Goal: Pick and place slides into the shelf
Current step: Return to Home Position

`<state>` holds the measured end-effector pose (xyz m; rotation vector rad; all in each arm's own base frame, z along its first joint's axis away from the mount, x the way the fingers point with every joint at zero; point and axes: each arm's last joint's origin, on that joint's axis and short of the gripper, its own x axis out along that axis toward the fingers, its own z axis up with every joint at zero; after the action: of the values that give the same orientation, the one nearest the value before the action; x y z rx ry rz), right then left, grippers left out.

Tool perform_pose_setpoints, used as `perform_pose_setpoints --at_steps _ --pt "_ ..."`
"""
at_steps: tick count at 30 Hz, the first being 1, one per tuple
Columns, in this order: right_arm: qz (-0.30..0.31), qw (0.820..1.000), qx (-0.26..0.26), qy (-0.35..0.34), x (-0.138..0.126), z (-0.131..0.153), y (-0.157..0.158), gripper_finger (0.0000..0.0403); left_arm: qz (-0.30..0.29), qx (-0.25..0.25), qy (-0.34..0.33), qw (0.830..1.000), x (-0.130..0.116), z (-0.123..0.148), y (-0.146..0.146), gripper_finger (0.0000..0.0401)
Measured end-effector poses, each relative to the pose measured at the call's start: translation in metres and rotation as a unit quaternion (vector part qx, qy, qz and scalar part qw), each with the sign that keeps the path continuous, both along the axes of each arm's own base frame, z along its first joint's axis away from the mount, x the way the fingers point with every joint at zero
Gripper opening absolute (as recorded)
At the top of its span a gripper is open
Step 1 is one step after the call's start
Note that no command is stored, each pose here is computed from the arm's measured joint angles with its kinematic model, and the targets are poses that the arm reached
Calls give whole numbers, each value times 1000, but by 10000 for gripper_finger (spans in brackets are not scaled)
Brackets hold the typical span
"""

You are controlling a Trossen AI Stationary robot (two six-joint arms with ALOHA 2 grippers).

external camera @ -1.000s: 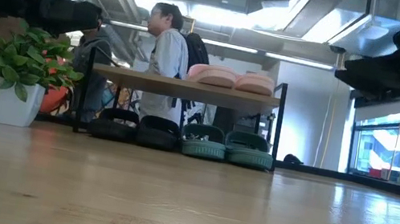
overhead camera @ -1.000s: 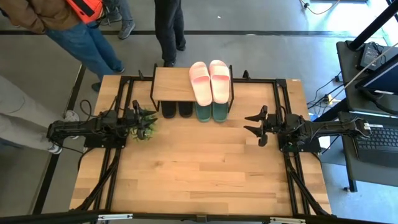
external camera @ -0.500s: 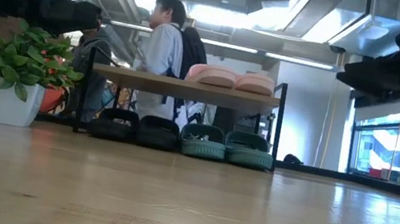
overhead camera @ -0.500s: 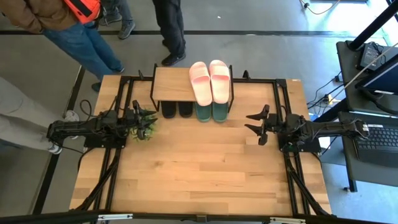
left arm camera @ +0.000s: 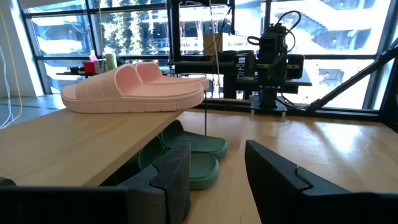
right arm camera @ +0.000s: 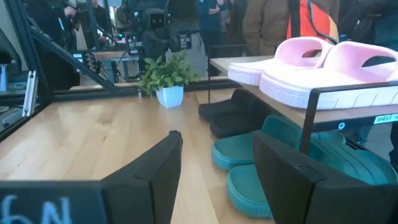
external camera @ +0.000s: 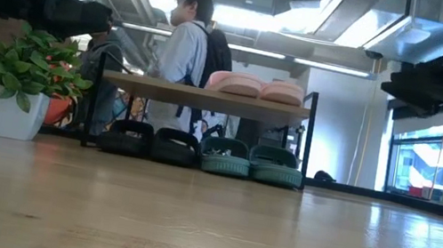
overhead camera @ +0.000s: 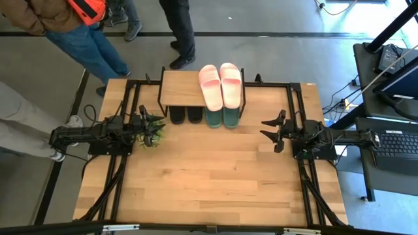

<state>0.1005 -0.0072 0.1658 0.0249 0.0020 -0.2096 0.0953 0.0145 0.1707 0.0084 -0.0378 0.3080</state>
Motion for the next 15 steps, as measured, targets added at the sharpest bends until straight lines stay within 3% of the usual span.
perform_pose_setpoints --at_steps 15 --pt "0 1000 -28 -14 -2 3 0 197 0 0 0 1000 0 0 0 145"
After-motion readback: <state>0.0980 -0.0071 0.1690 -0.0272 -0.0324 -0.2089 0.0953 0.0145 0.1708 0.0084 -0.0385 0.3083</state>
